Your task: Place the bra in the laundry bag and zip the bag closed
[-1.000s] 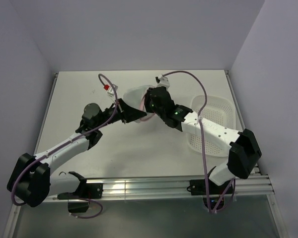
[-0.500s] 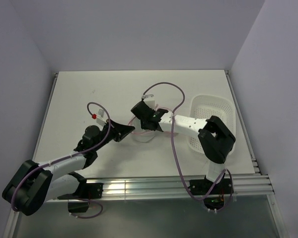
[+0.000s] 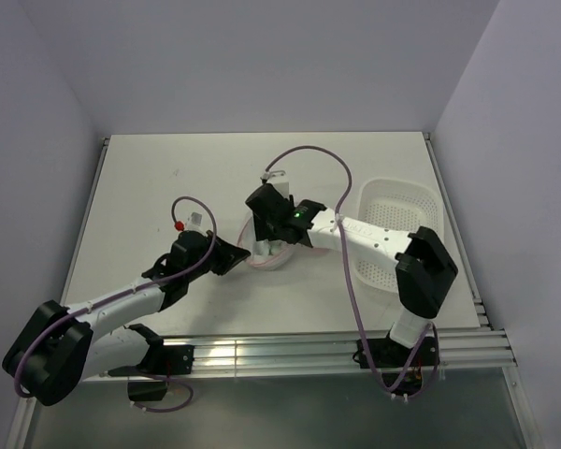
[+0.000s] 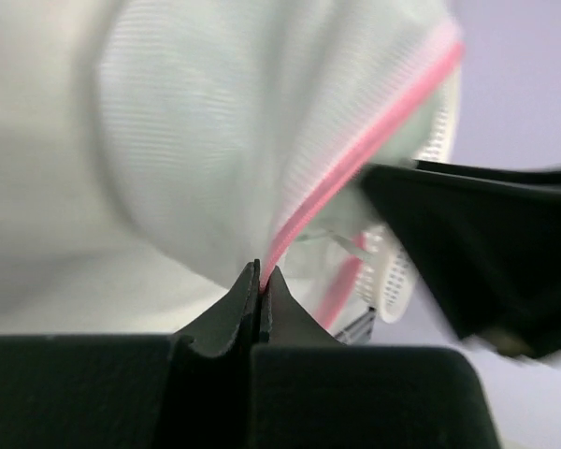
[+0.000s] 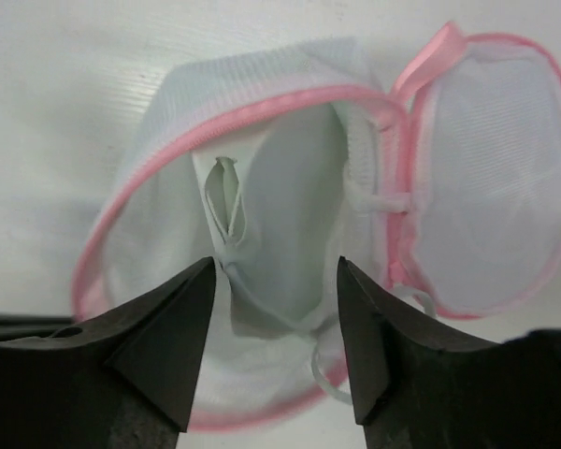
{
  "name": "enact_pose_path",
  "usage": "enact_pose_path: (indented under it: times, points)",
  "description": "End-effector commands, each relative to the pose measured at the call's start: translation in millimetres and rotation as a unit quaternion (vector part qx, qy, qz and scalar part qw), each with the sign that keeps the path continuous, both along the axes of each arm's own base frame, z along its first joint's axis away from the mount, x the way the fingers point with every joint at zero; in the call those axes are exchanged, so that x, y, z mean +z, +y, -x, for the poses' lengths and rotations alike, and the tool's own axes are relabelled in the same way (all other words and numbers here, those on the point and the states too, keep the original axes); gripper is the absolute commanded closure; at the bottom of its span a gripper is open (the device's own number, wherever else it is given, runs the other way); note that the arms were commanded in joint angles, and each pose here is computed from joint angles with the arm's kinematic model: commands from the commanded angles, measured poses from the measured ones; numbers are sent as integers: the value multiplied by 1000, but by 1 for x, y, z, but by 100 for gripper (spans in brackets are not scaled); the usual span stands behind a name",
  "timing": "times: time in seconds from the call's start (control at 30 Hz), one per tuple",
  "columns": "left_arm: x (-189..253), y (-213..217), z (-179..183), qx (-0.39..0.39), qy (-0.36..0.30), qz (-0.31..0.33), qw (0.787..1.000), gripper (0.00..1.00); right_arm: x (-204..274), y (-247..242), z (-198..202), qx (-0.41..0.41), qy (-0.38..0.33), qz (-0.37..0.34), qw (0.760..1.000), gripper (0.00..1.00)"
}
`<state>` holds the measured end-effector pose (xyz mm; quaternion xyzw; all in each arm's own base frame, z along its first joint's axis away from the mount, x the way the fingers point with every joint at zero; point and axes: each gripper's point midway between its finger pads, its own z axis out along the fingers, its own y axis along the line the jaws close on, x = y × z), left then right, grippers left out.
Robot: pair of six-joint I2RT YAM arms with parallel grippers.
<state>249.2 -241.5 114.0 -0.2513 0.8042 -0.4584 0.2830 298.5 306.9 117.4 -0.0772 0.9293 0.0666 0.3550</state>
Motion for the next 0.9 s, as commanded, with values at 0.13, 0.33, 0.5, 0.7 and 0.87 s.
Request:
enact_pose_path:
  times: [0.13,0.33,0.5,0.7,0.87]
  points:
    - [-14,13,-3,29,23,-51,998,100,98,-14,8,-14,-67,-79,995,32]
    - [-6,10,-5,23,16,-45,999,100,88,-33,33,-23,-29,-125,992,28]
    - [0,8,-6,17,11,-47,999,100,55,-49,55,-49,20,-193,980,27]
    - [2,3,-6,2,11,-48,999,100,24,-45,72,-72,69,-288,953,27]
    - [4,2,-6,-6,8,-58,998,100,17,-48,61,-118,66,-356,925,27]
